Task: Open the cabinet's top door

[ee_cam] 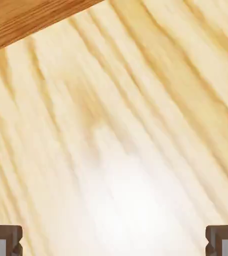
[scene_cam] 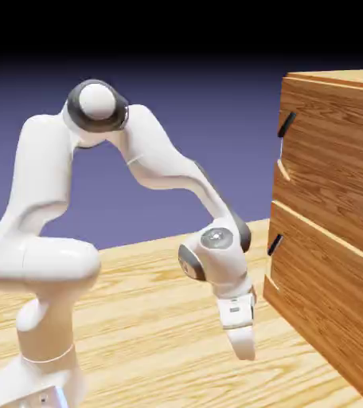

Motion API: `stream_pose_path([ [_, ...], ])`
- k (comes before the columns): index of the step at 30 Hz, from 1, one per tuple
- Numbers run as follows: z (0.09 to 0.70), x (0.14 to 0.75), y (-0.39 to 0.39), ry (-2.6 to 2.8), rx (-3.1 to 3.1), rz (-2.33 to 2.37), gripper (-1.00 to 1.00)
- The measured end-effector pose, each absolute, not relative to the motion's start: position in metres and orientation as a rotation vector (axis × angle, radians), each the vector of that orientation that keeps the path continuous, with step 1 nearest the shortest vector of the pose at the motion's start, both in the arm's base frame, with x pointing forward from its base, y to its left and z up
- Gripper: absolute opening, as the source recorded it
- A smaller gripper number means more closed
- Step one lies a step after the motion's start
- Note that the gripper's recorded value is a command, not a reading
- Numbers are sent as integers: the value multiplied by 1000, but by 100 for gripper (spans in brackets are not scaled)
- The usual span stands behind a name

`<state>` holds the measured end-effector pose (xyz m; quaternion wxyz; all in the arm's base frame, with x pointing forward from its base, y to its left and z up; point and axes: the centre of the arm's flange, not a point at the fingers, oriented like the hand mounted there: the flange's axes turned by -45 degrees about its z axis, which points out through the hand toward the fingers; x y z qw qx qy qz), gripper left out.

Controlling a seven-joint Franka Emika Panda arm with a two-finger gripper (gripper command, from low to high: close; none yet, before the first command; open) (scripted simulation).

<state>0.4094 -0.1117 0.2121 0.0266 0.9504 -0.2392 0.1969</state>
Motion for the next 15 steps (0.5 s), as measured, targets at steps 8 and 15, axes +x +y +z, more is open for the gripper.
stream_pose_path([
  [8,285,438,-97,-610,2742,1076,100],
  [15,379,460,-41,-382,2524,1597,100],
])
